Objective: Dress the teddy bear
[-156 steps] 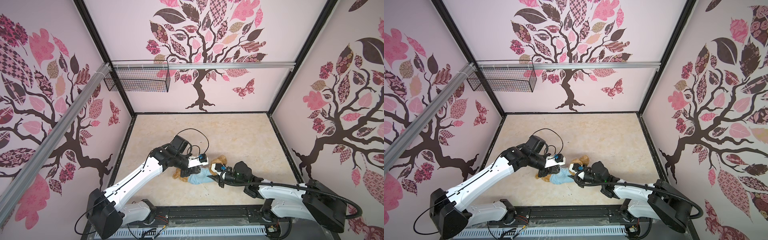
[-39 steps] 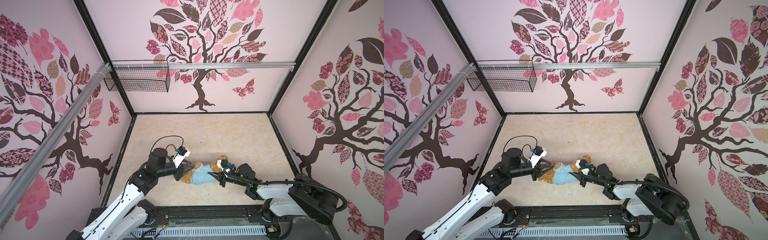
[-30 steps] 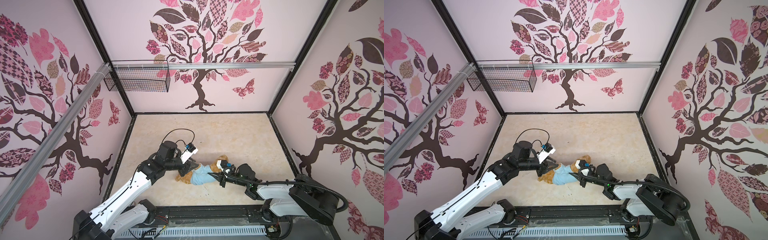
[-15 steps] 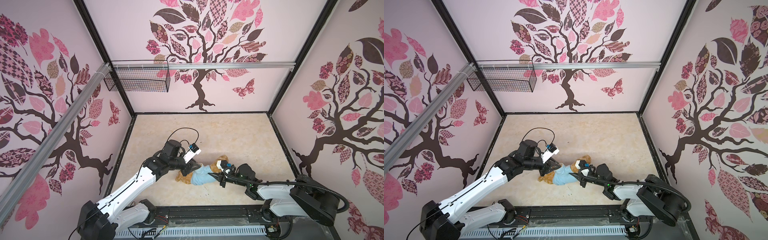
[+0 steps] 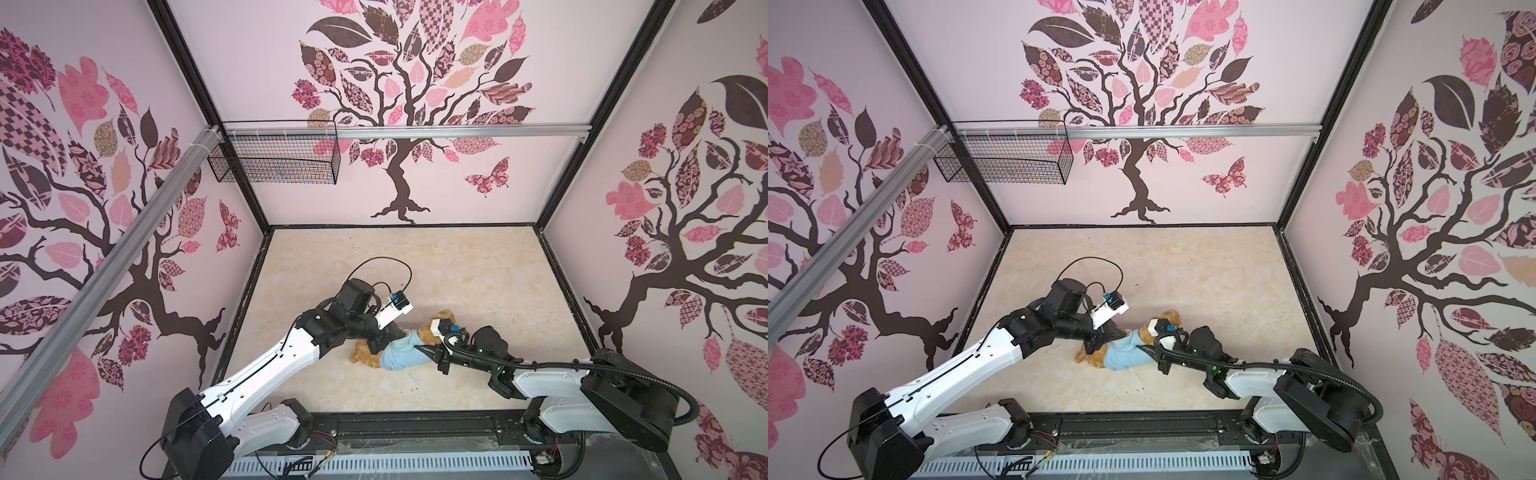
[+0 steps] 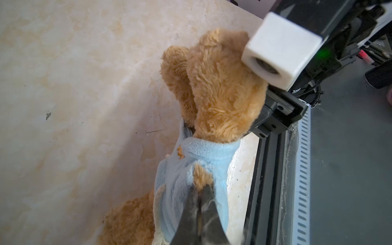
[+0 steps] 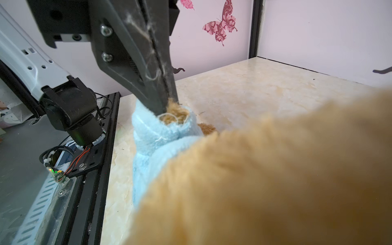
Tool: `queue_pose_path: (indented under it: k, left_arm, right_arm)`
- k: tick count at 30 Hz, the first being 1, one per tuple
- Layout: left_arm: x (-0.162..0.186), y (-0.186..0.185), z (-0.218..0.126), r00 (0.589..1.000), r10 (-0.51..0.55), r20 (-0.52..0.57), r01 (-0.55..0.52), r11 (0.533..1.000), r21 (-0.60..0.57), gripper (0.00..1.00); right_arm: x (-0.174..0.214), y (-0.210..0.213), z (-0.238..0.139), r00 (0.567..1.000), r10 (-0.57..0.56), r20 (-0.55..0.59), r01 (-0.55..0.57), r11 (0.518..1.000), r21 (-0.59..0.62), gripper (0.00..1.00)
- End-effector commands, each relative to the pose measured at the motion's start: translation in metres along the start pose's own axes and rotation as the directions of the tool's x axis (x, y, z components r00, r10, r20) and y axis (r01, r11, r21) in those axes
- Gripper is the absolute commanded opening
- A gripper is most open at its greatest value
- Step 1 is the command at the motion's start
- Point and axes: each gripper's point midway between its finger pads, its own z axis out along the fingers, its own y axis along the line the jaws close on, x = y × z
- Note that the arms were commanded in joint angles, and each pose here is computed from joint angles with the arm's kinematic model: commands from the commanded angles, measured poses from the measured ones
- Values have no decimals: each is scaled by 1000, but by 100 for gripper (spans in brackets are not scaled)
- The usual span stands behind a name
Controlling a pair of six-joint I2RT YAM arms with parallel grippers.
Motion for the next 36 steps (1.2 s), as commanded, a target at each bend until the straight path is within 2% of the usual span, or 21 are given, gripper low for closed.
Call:
queue_pose_path:
  k: [1, 3, 4, 5, 7, 12, 13, 15, 19, 20, 21, 25, 28, 31, 36]
  left_arm:
    - [-42, 3, -26, 980, -58, 188, 68, 996, -51, 0]
    - [-63, 8, -45, 917, -150, 369, 168, 986, -15, 0]
    - [-69, 14, -54, 869, -212, 448, 228, 973, 17, 0]
    - [-70, 21, -61, 824, -269, 499, 286, 957, 45, 0]
    - [-64, 34, -66, 765, -339, 547, 365, 929, 66, 0]
    - [-45, 48, -65, 710, -395, 583, 443, 894, 66, 0]
    - [-42, 48, -64, 714, -394, 578, 443, 894, 62, 0]
    - [-32, 44, -58, 758, -366, 540, 413, 910, 36, 0]
    - [3, 22, -35, 921, -215, 326, 236, 971, -27, 0]
    - [9, 21, -33, 941, -186, 284, 209, 977, -52, 2]
    - [15, 21, -31, 954, -167, 247, 189, 980, -67, 8]
    - [7, 14, -34, 963, -128, 238, 145, 988, -57, 30]
    - [-5, 7, -36, 963, -90, 252, 107, 993, -55, 38]
    - [-10, 9, -33, 971, -68, 227, 87, 993, -75, 43]
    - [-15, 15, -22, 986, -54, 154, 67, 995, -75, 46]
  right_arm:
    - [-3, -15, -5, 997, 73, 28, -76, 992, 102, 0]
    - [3, -24, -14, 991, 123, 50, -130, 978, 164, 0]
    - [5, -29, -18, 987, 148, 64, -157, 968, 196, 0]
    - [7, -33, -22, 982, 172, 77, -185, 957, 222, 0]
    - [9, -37, -24, 974, 207, 91, -223, 944, 242, 0]
    - [18, -43, -21, 963, 256, 79, -268, 925, 271, 0]
    - [21, -46, -21, 964, 256, 74, -267, 922, 282, 0]
    - [25, -47, -20, 968, 244, 56, -249, 924, 291, 0]
    - [21, -32, -11, 988, 153, 5, -151, 967, 207, 0]
    - [19, -27, -10, 992, 129, 0, -127, 976, 175, 0]
    - [15, -21, -8, 995, 101, 0, -100, 986, 136, 0]
    - [10, -2, -3, 1000, 4, -23, -3, 999, 49, 0]
    - [12, 4, -1, 999, -30, -34, 31, 999, 27, 0]
    - [11, 8, -1, 999, -40, -33, 41, 999, 12, 0]
    - [12, 12, 2, 998, -52, -37, 52, 999, 5, 0]
